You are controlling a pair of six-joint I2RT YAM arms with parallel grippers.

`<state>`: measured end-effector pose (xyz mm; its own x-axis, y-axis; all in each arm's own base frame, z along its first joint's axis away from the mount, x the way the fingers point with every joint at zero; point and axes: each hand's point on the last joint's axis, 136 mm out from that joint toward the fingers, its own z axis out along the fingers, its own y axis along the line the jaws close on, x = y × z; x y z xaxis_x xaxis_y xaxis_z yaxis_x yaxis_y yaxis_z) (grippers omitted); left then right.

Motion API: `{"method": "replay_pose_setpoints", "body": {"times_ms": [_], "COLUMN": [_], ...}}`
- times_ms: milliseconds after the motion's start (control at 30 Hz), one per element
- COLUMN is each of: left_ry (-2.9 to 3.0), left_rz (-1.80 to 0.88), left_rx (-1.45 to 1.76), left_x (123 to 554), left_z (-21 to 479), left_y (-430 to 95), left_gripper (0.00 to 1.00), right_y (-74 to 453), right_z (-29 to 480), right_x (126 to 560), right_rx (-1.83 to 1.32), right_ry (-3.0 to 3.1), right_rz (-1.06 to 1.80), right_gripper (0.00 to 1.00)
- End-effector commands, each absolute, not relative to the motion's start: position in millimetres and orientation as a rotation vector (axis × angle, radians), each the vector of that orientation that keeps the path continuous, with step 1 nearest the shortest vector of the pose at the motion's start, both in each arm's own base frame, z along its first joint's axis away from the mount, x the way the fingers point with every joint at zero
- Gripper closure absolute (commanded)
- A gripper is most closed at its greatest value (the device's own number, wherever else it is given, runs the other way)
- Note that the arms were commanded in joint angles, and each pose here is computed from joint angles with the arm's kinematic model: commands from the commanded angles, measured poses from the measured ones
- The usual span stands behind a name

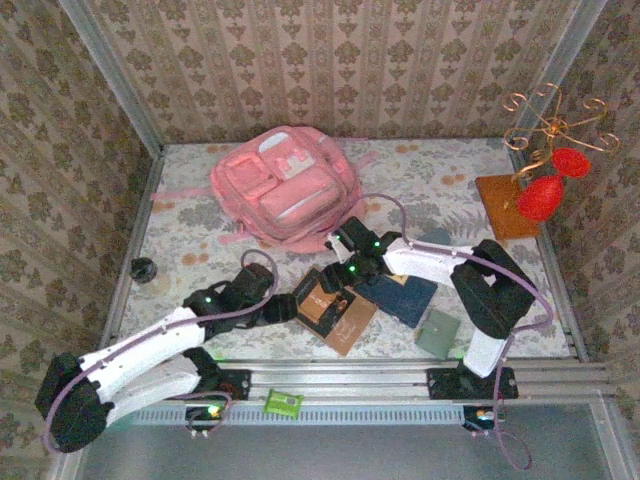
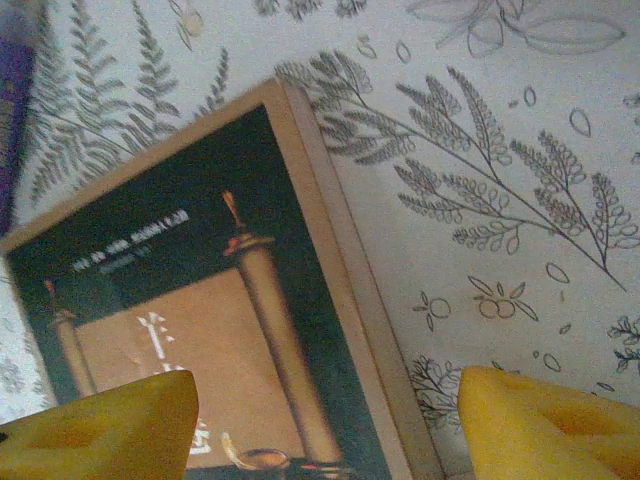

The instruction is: Pack books, pencil case, and school supplies into a backpack

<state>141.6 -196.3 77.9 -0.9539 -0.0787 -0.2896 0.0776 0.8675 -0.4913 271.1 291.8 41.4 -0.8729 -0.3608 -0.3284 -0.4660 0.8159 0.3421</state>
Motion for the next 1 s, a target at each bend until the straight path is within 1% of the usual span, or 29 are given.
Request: {"method": "replay_pose_setpoints", "body": {"times_ms": [0, 100, 200, 300, 400, 600, 733, 833, 967], "left_ry": [2.758, 2.757, 2.725, 2.728, 2.751, 2.743, 2.720, 2.708, 2.694], "left_rz": [-0.797, -0.804, -0.801, -0.799, -0.847, -0.812, -0.823, -0.823, -0.827], "left_rx": [-0.230, -0.231, -0.214, -0.164, -0.132, -0.141, -0.169, -0.176, -0.174], "left_x": [135, 134, 144, 153, 157, 166, 173, 176, 182], "left_z": [65, 55, 52, 49, 41, 34, 33, 33, 37], "left_y": [-202, -211, -219, -231, -244, -243, -240, -240, -241], "left_gripper": [0.43, 0.40, 0.38, 0.37, 0.37, 0.41, 0.41, 0.41, 0.41], "right_y": [289, 291, 285, 286, 294, 302, 312, 319, 322], "right_z": [30, 25, 18, 15, 19, 20, 30, 42, 50], "right_x": [256, 252, 254, 251, 240, 221, 223, 231, 237], "right_rx": [-0.694, -0.684, -0.681, -0.687, -0.690, -0.684, -0.651, -0.610, -0.611], "right_ry": [2.860, 2.892, 2.914, 2.931, 2.936, 2.994, 2.930, 2.851, 2.814], "right_rz": [0.604, 0.630, 0.568, 0.588, 0.716, 0.931, 1.114, 1.218, 1.214], "right_gripper": [0.31, 0.32, 0.32, 0.35, 0.37, 0.43, 0.48, 0.57, 0.72]}}
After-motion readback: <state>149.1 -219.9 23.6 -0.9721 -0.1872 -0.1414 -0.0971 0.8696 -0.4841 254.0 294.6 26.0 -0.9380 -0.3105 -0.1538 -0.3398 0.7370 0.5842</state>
